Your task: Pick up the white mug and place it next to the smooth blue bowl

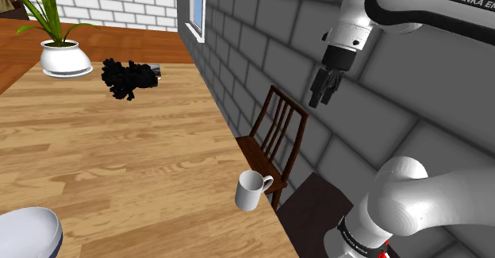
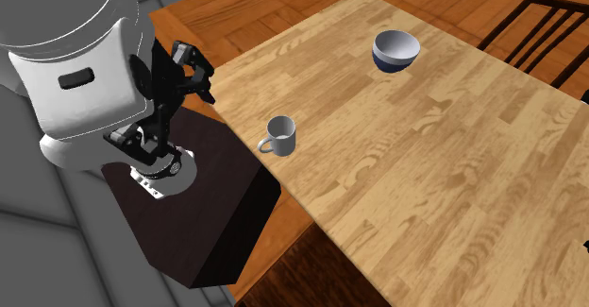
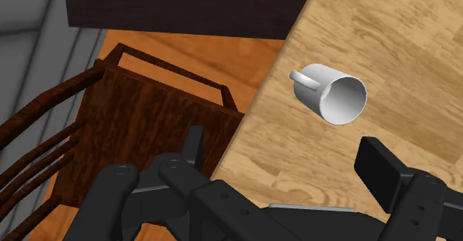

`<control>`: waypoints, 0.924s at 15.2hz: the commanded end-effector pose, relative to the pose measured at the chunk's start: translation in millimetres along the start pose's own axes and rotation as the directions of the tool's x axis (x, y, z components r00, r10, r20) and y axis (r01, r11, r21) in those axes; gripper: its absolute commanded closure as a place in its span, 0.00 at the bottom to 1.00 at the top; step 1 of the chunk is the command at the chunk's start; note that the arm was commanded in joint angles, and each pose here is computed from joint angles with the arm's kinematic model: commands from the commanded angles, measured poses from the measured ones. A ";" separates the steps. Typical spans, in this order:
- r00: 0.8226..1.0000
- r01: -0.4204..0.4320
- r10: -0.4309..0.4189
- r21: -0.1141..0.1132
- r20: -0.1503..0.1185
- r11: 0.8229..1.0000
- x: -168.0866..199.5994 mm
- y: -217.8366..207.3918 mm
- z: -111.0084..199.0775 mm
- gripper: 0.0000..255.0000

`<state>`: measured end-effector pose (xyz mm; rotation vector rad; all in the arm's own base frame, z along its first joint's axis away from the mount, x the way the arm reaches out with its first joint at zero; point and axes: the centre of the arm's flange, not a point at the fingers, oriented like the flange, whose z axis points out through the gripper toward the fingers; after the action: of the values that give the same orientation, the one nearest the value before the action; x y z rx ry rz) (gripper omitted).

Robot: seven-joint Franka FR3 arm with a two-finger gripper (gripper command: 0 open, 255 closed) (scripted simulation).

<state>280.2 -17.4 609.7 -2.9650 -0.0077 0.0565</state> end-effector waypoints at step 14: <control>0.994 -0.088 0.094 -0.100 0.059 0.991 43.3 -119.1 133.1 0.00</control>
<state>315.7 111.4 507.1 -3.0521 0.1082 0.1595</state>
